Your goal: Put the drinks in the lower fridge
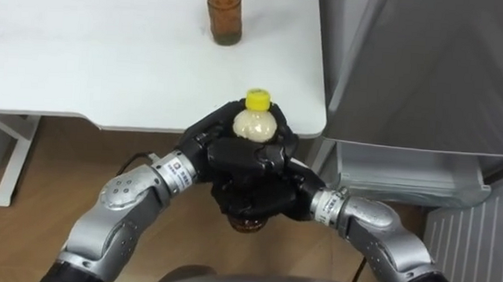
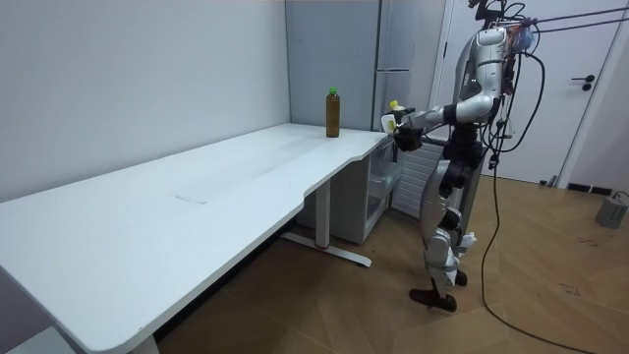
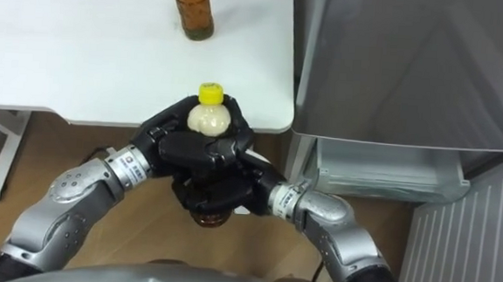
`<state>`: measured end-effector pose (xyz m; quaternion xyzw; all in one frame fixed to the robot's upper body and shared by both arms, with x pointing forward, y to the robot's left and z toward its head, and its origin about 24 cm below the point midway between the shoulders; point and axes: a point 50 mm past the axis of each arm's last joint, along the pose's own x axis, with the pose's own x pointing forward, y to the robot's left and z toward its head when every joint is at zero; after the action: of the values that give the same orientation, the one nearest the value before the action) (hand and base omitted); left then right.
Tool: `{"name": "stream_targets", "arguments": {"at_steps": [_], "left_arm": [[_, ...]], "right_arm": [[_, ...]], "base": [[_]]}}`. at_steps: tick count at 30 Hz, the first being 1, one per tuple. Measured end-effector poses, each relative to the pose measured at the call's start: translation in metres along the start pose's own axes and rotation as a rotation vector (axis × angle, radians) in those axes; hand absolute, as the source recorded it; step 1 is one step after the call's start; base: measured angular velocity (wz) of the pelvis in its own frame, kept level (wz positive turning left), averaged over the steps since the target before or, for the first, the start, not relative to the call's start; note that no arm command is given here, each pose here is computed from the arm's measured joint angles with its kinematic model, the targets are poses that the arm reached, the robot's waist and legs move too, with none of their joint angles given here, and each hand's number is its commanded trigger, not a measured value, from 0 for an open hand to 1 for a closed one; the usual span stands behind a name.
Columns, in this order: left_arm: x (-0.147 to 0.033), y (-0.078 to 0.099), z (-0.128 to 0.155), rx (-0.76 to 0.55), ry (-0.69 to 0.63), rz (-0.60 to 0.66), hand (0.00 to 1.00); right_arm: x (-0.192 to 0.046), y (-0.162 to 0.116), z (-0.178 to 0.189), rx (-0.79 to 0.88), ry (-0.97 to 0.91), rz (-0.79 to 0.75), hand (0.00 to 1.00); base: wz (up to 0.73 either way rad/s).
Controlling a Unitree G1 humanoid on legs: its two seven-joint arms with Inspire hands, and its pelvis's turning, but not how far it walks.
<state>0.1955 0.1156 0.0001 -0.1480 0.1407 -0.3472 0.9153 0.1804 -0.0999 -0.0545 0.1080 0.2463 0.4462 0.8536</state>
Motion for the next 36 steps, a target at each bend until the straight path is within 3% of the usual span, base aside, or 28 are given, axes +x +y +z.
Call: {"name": "stream_targets", "arguments": {"at_steps": [1,9,22,27,32,36], "left_arm": [[0.0,0.0,0.0,-0.002,-0.003,0.003,0.0],[0.002,-0.001,0.004,-0.006,-0.023,-0.002,0.0],[0.005,-0.007,0.038,0.073,-0.162,-0.003,0.0],[0.0,-0.013,0.062,0.127,-0.265,-0.019,0.0],[-0.001,-0.028,0.099,0.179,-0.488,-0.076,0.0],[-0.007,-0.028,0.115,0.175,-0.584,-0.081,0.0]], "right_arm": [[0.0,0.0,0.0,0.0,-0.004,-0.001,1.0],[0.0,0.0,0.002,0.012,-0.024,0.001,1.0],[0.0,0.002,0.01,0.103,-0.145,0.04,1.0],[-0.001,0.0,0.013,0.096,-0.18,0.032,1.0],[-0.006,-0.008,0.0,0.139,-0.118,-0.035,1.0],[-0.014,-0.01,-0.008,0.149,-0.093,-0.071,1.0]], "base": [[0.0],[0.0],[0.02],[0.0],[0.0],[-0.01]]}}
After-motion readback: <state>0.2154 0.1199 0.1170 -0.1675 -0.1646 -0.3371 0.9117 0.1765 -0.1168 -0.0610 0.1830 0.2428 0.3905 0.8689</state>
